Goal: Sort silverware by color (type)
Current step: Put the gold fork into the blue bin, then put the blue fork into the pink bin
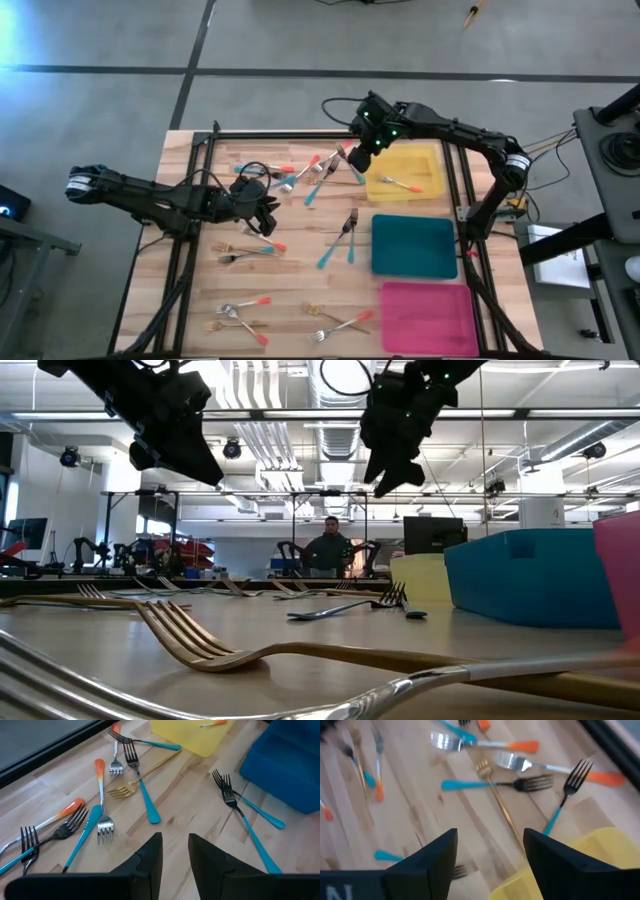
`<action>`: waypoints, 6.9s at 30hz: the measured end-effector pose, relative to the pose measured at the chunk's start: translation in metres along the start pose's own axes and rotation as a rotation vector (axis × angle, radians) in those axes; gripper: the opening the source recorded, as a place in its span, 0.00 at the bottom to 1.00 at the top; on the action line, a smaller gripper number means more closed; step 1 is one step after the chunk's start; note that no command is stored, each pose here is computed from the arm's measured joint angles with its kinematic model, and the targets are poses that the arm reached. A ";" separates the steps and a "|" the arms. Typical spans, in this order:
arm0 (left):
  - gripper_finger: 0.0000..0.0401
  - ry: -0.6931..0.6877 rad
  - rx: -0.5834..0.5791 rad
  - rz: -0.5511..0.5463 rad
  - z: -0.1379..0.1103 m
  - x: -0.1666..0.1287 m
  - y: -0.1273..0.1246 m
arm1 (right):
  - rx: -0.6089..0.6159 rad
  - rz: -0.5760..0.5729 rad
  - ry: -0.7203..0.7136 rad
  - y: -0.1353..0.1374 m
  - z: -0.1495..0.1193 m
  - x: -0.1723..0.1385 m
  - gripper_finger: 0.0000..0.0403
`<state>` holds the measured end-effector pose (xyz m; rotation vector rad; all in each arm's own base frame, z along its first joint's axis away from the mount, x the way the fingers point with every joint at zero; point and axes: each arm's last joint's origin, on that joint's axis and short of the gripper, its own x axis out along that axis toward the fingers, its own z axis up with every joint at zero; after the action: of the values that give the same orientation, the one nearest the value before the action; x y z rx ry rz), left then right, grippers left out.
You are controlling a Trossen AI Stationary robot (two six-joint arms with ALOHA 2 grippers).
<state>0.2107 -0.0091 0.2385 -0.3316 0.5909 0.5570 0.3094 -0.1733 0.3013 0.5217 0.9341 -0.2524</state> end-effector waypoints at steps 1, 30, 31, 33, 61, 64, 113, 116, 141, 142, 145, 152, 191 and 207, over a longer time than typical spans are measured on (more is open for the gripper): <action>0.19 0.000 0.000 0.000 0.000 0.000 0.000 | -0.031 0.002 0.020 0.001 -0.001 0.006 0.53; 0.19 -0.053 -0.038 -0.035 0.006 0.000 -0.004 | -0.423 -0.046 0.172 0.017 0.013 0.141 0.51; 0.19 -0.056 -0.056 -0.038 0.006 0.000 -0.004 | -0.432 -0.064 0.180 0.015 0.014 0.145 0.51; 0.19 -0.058 -0.089 -0.041 0.006 0.000 -0.004 | -0.439 -0.082 0.196 0.013 0.015 0.151 0.51; 0.19 -0.058 -0.036 -0.038 0.006 0.000 -0.004 | -0.463 -0.188 0.344 -0.002 0.006 0.188 0.12; 0.19 -0.058 -0.036 -0.038 0.006 0.000 -0.004 | -0.461 -0.193 0.358 -0.002 0.005 0.188 0.05; 0.19 0.038 0.127 -0.108 0.000 -0.004 -0.001 | 0.056 -0.033 0.229 0.102 -0.133 -0.014 0.03; 0.19 0.041 0.128 -0.112 0.000 -0.004 -0.002 | 0.047 -0.025 0.223 0.099 -0.143 -0.008 0.03; 0.19 0.144 -0.262 -0.246 0.000 -0.005 -0.008 | -0.041 -0.002 0.512 0.096 -0.196 0.008 0.28; 0.19 0.151 -0.269 -0.264 0.000 -0.006 -0.009 | -0.040 -0.002 0.512 0.096 -0.196 0.008 0.30; 0.19 0.164 -0.275 -0.310 0.001 -0.006 -0.011 | -0.010 -0.015 0.521 0.096 -0.196 0.007 0.35; 0.19 0.103 -0.311 -0.220 0.002 -0.003 -0.009 | -0.001 0.001 0.432 0.108 -0.175 -0.004 0.36; 0.19 0.194 -0.173 -0.340 -0.006 -0.058 0.021 | -1.257 0.083 0.465 0.153 -0.097 0.173 0.21; 0.19 0.175 -0.149 -0.297 -0.008 -0.064 0.028 | -1.144 0.050 0.522 0.147 -0.107 0.198 0.04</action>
<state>0.1469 -0.0152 0.2674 -0.6026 0.6560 0.2873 0.4119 0.0114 0.1344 -0.4783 1.3845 0.4896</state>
